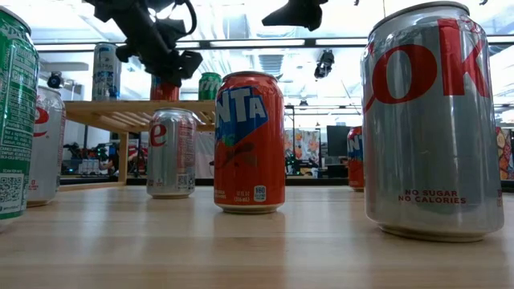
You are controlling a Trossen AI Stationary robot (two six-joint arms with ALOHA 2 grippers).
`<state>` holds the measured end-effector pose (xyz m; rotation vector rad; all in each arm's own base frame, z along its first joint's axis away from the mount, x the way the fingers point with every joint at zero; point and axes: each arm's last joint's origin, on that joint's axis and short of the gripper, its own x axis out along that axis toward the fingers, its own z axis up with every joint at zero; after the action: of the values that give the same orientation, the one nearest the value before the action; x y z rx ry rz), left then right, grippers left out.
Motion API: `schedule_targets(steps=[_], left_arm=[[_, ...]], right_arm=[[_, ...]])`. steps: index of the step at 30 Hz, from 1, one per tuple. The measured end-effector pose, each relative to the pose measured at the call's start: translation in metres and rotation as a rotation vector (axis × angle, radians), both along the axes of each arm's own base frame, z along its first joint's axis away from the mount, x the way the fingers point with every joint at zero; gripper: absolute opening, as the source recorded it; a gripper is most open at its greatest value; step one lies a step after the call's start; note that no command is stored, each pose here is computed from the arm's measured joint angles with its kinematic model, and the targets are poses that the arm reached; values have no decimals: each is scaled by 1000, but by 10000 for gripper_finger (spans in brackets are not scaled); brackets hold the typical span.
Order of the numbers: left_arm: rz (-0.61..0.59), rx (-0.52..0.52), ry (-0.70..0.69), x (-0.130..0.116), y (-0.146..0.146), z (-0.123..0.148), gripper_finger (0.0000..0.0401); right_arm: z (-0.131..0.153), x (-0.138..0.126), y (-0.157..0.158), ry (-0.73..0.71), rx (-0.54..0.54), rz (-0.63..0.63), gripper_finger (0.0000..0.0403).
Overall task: Place canned beverage on shelf
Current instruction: Put the middle orange soda can on the shelf
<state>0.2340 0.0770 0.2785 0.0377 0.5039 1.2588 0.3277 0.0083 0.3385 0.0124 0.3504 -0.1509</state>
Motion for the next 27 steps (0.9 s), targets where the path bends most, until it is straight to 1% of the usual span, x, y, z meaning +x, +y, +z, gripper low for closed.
schedule_targets(steps=[4,12,20,22,25,27], left_arm=[[3,1,8,-1,0,0,0],[50,35,30,-3,0,-1,0],[62,45,31,-3,0,0,0],[41,39,28,-4,-2,1,0],[-54,10,36,-6,-10,8,0],[-122,-10,48,-8,-17,18,0]], right_arm=[[0,0,0,1,1,-1,364],[0,0,0,1,6,-2,364],[0,0,0,1,9,-3,364],[0,0,0,2,15,-5,364],[-1,0,0,8,21,-7,364],[-1,0,0,7,25,-9,364]])
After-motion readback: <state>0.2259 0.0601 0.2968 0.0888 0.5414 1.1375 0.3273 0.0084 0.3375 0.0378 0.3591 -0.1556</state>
